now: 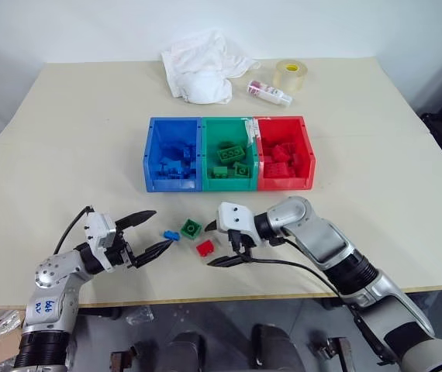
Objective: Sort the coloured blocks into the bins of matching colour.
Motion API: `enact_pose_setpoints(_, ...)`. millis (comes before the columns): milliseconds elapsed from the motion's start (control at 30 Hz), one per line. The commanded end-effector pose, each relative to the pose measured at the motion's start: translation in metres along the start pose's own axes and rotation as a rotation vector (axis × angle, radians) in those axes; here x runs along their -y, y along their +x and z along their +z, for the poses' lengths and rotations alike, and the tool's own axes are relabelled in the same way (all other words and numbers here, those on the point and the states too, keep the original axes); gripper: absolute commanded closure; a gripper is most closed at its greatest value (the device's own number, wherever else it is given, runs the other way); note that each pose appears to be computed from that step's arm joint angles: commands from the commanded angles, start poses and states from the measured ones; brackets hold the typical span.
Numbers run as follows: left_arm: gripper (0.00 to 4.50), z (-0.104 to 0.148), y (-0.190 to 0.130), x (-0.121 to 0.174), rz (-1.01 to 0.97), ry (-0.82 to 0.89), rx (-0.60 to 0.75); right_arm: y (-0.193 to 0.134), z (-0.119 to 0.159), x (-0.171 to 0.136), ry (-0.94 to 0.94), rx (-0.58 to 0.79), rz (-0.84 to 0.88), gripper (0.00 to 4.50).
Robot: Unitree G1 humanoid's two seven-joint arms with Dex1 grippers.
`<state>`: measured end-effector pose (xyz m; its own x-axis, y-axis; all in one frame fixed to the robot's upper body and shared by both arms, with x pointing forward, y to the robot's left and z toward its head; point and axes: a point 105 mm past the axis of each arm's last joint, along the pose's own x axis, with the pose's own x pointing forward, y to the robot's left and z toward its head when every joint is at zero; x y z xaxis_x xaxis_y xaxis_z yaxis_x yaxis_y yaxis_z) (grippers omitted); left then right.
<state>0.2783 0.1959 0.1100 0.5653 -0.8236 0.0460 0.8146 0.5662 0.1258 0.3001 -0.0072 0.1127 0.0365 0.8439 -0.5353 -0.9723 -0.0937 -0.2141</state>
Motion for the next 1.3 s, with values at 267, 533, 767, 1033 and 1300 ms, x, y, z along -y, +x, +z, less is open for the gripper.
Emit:
enact_pose_setpoints(267,0.00,0.005,-0.001,0.000,0.007,0.028,0.022,-0.003,0.019,-0.001,-0.058,0.062,-0.003,3.65)
enact_pose_setpoints(533,0.00,0.005,0.002,-0.001,0.003,0.027,0.026,-0.053,0.037,0.020,0.016,0.184,-0.171,3.65)
enact_pose_setpoints(767,0.00,0.005,0.006,-0.005,-0.007,0.027,0.026,-0.136,0.025,0.078,0.058,0.142,-0.520,3.65)
enact_pose_setpoints(1033,0.00,0.006,0.014,-0.009,-0.026,0.037,0.035,-0.181,-0.002,0.132,0.099,0.017,-0.783,2.90)
enact_pose_setpoints(1300,0.00,0.008,0.017,-0.012,-0.020,0.040,0.035,-0.185,0.004,0.131,0.065,0.031,-0.760,0.34)
